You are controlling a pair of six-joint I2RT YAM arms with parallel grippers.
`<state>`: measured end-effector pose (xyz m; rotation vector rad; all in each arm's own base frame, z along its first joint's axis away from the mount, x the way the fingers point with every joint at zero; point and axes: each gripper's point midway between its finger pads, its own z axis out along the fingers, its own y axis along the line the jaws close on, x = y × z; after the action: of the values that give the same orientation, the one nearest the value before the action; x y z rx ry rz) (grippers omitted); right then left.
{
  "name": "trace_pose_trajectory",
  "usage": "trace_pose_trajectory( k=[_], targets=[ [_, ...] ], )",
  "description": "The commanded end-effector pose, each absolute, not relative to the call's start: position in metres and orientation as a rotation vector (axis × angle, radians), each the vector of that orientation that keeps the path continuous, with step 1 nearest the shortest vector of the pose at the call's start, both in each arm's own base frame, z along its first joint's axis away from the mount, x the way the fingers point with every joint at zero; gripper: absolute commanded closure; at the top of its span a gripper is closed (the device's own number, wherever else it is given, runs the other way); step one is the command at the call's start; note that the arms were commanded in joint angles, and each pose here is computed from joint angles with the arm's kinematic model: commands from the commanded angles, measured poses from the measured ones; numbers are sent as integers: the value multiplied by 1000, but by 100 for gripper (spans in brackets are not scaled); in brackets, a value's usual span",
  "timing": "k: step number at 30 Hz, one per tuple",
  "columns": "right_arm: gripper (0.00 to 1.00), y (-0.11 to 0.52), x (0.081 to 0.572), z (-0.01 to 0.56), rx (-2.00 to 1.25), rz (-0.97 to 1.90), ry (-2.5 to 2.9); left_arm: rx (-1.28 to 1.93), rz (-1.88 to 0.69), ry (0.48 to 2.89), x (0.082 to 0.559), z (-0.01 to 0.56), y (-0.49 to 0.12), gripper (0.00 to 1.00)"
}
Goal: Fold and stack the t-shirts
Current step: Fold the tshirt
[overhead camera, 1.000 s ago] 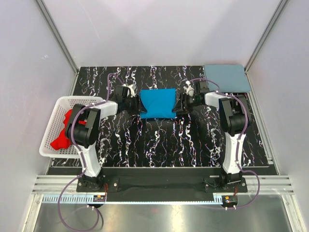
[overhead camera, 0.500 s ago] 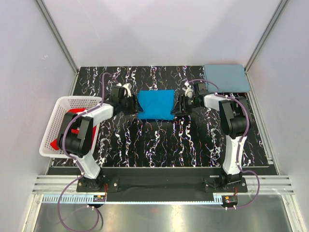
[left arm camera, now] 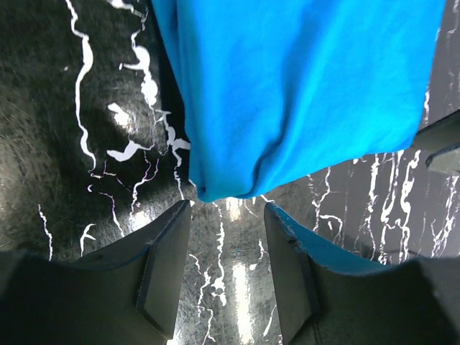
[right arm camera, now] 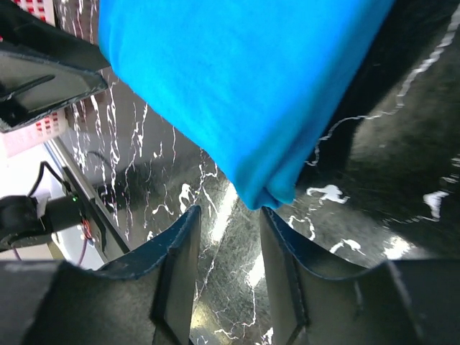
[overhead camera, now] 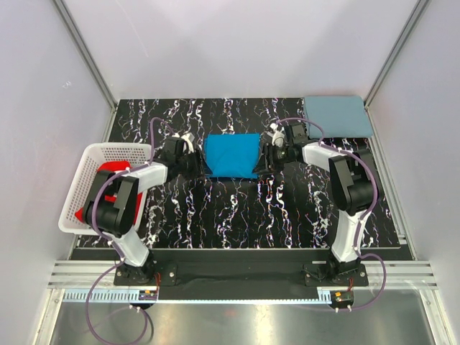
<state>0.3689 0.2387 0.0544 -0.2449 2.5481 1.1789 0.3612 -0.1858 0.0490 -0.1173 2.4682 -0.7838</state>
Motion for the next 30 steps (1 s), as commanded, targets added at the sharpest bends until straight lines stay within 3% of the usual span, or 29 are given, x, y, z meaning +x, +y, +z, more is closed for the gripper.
trace_pose_trajectory(
  k=[1, 14, 19, 22, 25, 28, 29, 30],
  targets=[
    [55, 242, 369, 49, -300, 1152, 2547, -88, -812, 2406, 373, 55, -191, 50],
    [59, 241, 374, 32, -311, 1072, 2583, -52, -747, 2454, 373, 36, -185, 50],
    [66, 245, 374, 29, -318, 1092, 2579, -41, -763, 2450, 375, 32, -188, 51],
    [71, 245, 375, 28, -314, 1088, 2577, -36, -775, 2454, 376, 30, -190, 57],
    [75, 245, 376, 28, -316, 1085, 2569, -14, -792, 2454, 376, 29, -193, 71],
    [89, 248, 379, 28, -318, 1099, 2548, -6, -804, 2453, 377, 31, -194, 92],
    [99, 248, 380, 27, -315, 1101, 2544, -3, -800, 2448, 379, 33, -195, 97],
    [100, 247, 379, 26, -316, 1094, 2544, -2, -795, 2464, 377, 32, -194, 100]
  ],
)
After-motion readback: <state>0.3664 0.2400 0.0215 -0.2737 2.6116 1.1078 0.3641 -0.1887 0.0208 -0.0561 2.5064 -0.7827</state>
